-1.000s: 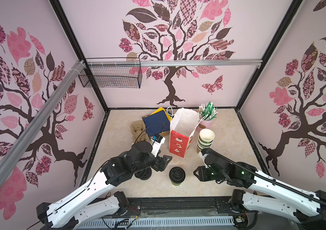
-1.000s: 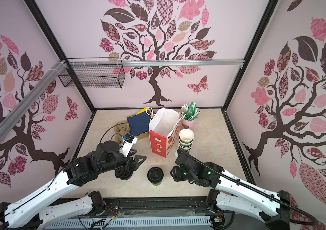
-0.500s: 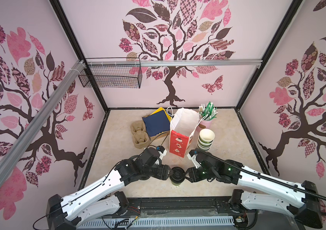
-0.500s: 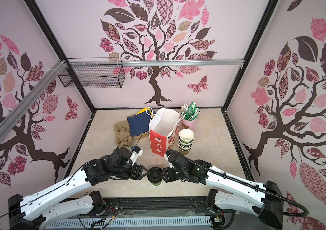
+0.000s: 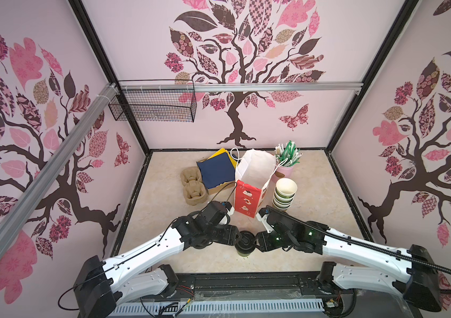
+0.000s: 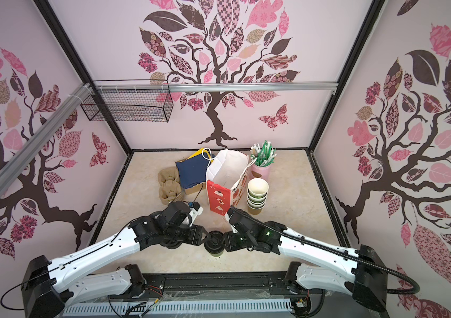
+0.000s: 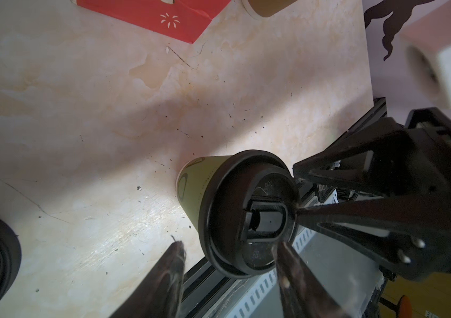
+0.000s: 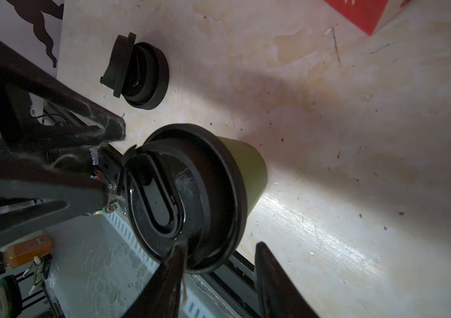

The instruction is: Pack the takeout coffee

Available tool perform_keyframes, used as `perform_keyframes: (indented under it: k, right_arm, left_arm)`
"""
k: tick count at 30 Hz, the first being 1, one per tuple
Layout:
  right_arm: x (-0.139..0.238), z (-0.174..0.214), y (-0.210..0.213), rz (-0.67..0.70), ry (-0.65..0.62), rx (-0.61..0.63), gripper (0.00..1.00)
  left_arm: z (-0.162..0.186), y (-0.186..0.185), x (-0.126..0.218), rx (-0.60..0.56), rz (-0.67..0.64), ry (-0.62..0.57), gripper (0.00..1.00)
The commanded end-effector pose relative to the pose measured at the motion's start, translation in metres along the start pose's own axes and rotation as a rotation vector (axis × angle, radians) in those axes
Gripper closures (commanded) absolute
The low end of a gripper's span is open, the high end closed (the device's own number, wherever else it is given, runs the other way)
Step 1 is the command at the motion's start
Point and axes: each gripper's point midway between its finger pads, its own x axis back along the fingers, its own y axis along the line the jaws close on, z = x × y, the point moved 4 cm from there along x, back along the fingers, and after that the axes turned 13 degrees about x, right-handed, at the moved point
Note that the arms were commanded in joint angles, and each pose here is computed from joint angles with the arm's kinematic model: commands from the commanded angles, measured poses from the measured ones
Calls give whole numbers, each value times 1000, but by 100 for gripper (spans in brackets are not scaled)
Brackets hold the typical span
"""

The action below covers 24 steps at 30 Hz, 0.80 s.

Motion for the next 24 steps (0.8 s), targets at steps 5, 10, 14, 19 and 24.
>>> perform_keyframes:
  k: [5, 10, 14, 19, 24]
  right_arm:
    - [-8, 6, -10, 48, 35, -17, 57]
    - [-11, 12, -13, 56, 54, -25, 57]
    - [-11, 14, -14, 57, 62, -31, 58]
    - [-8, 10, -10, 48, 57, -27, 57]
    - [6, -8, 3, 9, -10, -5, 47]
  left_arm:
    - [4, 13, -14, 20, -11, 53, 47]
    - [8, 22, -20, 25, -46, 79, 51]
    - [12, 31, -25, 28, -96, 114, 53]
    - [12, 31, -24, 14, -107, 123, 53]
    - [5, 16, -12, -17, -46, 76, 45]
